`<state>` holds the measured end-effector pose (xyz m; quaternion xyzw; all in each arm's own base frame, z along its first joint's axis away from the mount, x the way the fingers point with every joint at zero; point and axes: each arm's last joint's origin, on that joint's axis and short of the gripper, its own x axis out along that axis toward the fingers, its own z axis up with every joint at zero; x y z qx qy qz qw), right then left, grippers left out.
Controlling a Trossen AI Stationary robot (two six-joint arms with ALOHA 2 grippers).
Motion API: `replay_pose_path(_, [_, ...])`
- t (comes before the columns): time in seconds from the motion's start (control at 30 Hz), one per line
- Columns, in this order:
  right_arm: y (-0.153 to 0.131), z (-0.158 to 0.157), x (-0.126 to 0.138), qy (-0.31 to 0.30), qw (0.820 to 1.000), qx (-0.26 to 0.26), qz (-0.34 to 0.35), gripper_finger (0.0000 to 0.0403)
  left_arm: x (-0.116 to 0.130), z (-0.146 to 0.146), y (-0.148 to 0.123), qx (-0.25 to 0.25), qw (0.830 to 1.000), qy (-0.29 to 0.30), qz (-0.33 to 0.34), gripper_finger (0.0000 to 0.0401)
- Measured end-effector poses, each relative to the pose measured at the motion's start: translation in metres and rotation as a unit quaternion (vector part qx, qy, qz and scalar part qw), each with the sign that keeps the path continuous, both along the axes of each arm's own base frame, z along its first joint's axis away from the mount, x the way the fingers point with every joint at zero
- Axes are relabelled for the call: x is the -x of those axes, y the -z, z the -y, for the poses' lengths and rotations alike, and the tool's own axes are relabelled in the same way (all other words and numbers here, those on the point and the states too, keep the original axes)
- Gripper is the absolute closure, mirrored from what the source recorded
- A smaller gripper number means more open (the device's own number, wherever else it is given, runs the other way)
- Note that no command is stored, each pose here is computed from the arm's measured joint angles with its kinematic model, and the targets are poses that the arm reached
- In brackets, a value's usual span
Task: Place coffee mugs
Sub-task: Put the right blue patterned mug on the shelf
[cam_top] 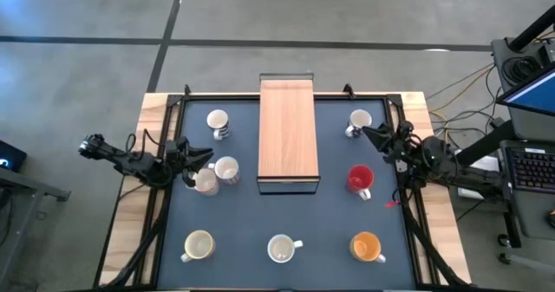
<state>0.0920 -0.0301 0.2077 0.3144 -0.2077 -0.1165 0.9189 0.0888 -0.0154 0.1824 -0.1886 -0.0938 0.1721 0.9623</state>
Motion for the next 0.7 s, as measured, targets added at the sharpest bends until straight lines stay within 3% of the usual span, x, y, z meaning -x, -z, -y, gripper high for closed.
replay_pose_path(0.17, [-0.024, 0.003, -0.002, 0.042, 0.995, 0.012, -0.09, 0.029, 0.0, 0.0, 0.0, 0.0, 1.0, 0.0, 0.0, 0.0333])
replay_pose_path(0.3, [-0.041, 0.005, -0.002, 0.079, 0.975, -0.015, -0.209, 0.0278, 0.0, 0.0, 0.0, 0.0, 1.0, 0.0, 0.0, 0.0333])
replay_pose_path(0.43, [-0.056, 0.007, -0.006, 0.086, 0.942, -0.054, -0.319, 0.027, 0.0, 0.0, 0.0, 0.0, 1.0, 0.0, 0.0, 0.0333])
replay_pose_path(0.7, [-0.072, 0.017, -0.039, 0.08, 0.853, -0.108, -0.504, 0.0243, 0.0, 0.0, 0.0, 0.0, 1.0, 0.0, 0.0, 0.0333])
